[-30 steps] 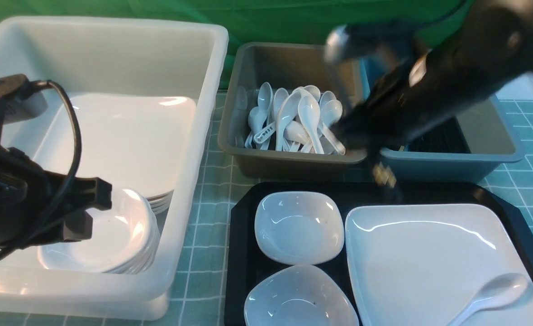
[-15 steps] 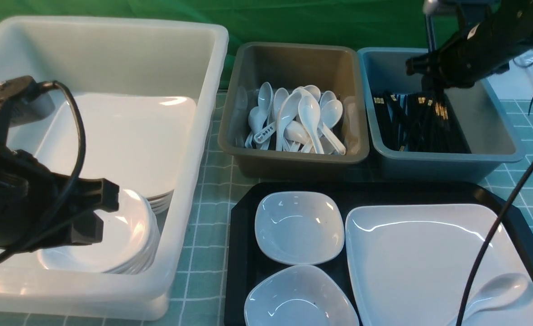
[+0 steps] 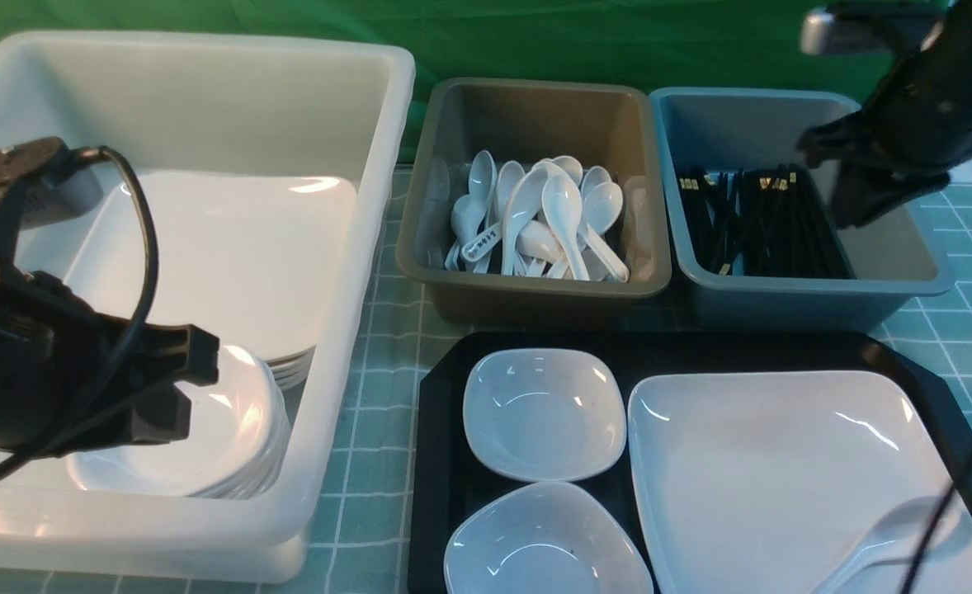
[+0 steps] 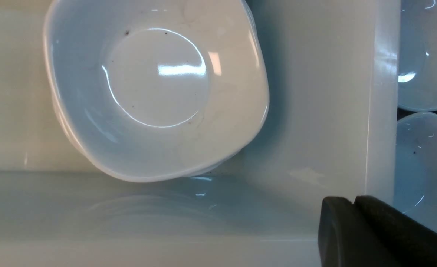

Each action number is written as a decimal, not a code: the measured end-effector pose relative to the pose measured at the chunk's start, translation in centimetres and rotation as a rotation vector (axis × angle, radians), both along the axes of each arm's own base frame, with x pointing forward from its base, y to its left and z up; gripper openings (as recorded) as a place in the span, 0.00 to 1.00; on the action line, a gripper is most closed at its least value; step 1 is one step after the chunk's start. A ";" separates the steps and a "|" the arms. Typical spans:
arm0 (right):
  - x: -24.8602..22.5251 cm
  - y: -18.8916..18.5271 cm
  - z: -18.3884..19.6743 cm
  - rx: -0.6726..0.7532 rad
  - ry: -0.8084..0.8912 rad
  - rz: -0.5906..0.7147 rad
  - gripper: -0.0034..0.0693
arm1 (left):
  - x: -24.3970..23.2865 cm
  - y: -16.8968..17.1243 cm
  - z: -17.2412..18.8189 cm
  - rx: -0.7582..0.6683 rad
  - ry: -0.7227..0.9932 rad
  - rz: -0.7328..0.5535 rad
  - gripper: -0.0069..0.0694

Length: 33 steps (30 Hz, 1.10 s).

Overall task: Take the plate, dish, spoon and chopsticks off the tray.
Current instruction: Use the right arm to grab a soup spoon from the plate

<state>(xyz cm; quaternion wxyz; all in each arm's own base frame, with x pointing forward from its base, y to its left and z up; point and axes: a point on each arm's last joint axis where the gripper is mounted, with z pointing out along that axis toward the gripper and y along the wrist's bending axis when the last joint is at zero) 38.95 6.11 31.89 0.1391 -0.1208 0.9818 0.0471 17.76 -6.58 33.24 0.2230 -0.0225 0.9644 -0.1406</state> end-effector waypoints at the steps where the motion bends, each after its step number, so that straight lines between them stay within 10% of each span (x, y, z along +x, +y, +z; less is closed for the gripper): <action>1: -1.6 -0.1 0.7 0.003 0.000 -0.002 0.12 | 0.0 0.0 0.0 0.003 -0.002 -0.006 0.11; 6: -8.6 0.5 -1.0 0.000 0.124 -0.027 0.14 | 0.0 0.0 0.0 0.009 -0.007 -0.028 0.11; 13: -16.7 1.7 -9.3 -0.007 0.203 -0.132 0.77 | 0.0 0.0 0.0 0.016 -0.013 -0.043 0.11; 17: -17.6 0.8 -11.9 -0.034 0.241 -0.245 0.93 | 0.0 -0.1 0.0 0.018 -0.017 -0.049 0.11; 33: -15.1 1.4 -15.6 0.014 0.188 -0.357 0.84 | 0.0 0.0 0.0 0.024 -0.016 -0.059 0.11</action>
